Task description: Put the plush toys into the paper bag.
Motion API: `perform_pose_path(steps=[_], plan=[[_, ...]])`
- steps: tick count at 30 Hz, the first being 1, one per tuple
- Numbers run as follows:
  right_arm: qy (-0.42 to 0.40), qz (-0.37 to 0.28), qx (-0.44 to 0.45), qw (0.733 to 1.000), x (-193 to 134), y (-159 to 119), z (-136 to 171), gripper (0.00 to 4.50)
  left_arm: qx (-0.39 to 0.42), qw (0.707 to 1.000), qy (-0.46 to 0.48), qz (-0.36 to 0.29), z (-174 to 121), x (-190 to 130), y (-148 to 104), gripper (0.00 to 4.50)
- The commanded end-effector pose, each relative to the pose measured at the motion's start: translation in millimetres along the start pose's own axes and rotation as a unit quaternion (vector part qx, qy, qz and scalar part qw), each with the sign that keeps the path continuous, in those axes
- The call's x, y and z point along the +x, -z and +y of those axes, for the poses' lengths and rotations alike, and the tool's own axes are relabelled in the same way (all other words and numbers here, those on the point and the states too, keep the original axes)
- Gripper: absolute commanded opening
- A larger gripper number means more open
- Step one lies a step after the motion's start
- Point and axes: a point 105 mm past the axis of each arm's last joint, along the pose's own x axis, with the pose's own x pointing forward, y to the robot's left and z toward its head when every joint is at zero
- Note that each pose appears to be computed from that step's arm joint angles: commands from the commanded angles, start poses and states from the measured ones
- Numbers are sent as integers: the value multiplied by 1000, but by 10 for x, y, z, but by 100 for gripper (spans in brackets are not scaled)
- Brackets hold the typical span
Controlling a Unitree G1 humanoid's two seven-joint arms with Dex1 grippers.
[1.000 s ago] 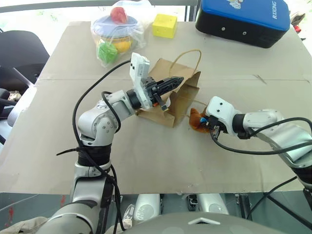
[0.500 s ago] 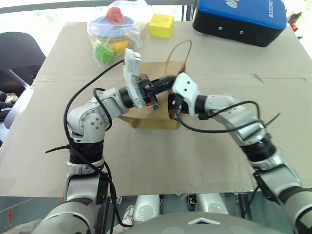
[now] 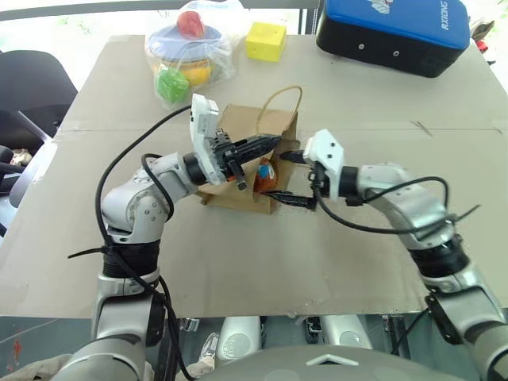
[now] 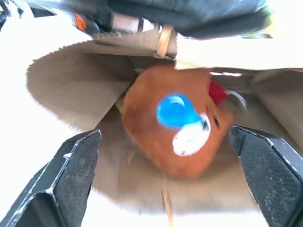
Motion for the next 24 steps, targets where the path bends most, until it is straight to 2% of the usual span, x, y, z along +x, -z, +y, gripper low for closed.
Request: perform_pose_path(steps=[1, 3, 8, 9, 11, 13, 15, 19, 24], plan=[[27, -22, -48, 998, -239, -333, 31, 440, 27, 999, 13, -13, -15, -41, -106, 0], [53, 6, -65, 996, -418, -338, 9, 440, 30, 999, 14, -13, 8, -52, -135, 0], [91, 92, -78, 988, -714, -97, -3, 440, 35, 999, 22, -13, 32, -66, -212, 0], [103, 115, -50, 987, -780, 29, -4, 440, 40, 999, 25, -12, 34, -66, -232, 0], [144, 111, 56, 982, -851, 188, -30, 440, 47, 998, 30, -16, 25, -65, -288, 0], [176, 62, 202, 961, -847, 282, -42, 440, 49, 998, 32, -20, 18, -69, -337, 0], [179, 30, 283, 942, -796, 309, -14, 440, 50, 998, 32, -20, 16, -72, -347, 0], [196, 13, 331, 923, -685, 273, -71, 440, 50, 998, 30, -17, 9, -82, -319, 0], [215, 64, 340, 913, -633, 392, -86, 440, 53, 998, 27, -19, -8, -93, -341, 0]])
